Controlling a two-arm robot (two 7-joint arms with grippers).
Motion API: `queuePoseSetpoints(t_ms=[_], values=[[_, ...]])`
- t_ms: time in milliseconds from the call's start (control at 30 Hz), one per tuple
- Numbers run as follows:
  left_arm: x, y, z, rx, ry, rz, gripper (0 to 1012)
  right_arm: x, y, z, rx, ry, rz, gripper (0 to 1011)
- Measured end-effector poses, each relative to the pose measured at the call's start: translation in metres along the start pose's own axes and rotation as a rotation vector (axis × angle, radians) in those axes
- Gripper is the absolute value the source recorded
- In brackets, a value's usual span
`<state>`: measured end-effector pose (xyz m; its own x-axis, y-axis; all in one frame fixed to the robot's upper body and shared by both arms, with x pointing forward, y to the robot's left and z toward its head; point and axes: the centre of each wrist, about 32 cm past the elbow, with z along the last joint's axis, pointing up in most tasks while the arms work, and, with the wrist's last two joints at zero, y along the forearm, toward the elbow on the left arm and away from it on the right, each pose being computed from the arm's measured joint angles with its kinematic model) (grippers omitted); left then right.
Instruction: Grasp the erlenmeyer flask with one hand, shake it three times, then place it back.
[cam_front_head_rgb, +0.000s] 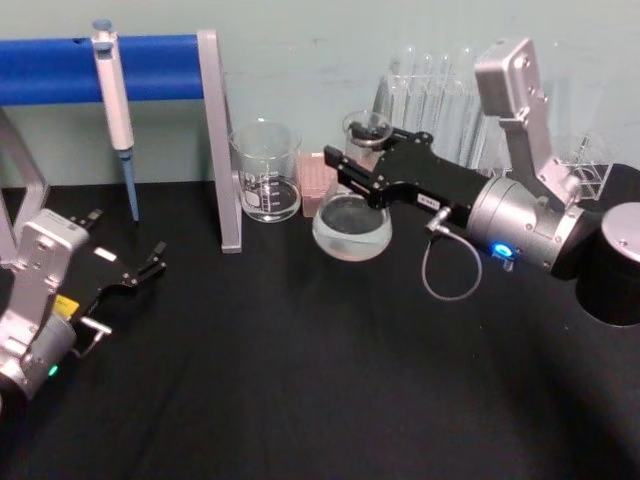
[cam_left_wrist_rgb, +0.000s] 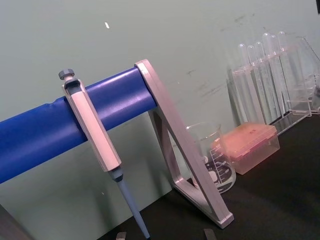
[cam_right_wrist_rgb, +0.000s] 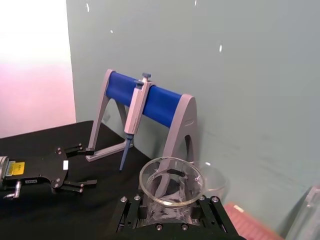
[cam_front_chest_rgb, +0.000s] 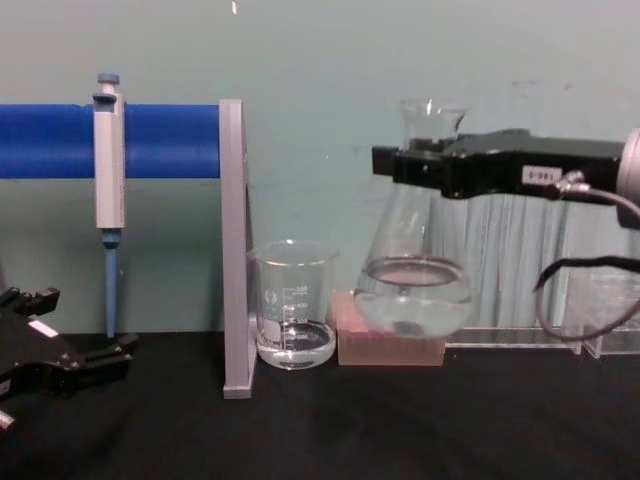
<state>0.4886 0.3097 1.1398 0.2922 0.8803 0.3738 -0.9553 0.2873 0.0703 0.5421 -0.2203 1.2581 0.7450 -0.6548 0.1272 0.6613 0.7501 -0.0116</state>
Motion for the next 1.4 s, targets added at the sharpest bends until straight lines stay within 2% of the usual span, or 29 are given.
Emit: queuePoseSetpoints(t_ms=[200,1400], values=[[0.0000,0.0000,0.0000,0.000,0.000,0.000,1001,0.0014,-0.0036,0.0040,0.009,-0.005,-0.010,449],[0.0000,0.0000,0.0000,0.000,0.000,0.000,1001,0.0000,-0.0066,-0.0003,-0.002,0.004,-0.028,449]])
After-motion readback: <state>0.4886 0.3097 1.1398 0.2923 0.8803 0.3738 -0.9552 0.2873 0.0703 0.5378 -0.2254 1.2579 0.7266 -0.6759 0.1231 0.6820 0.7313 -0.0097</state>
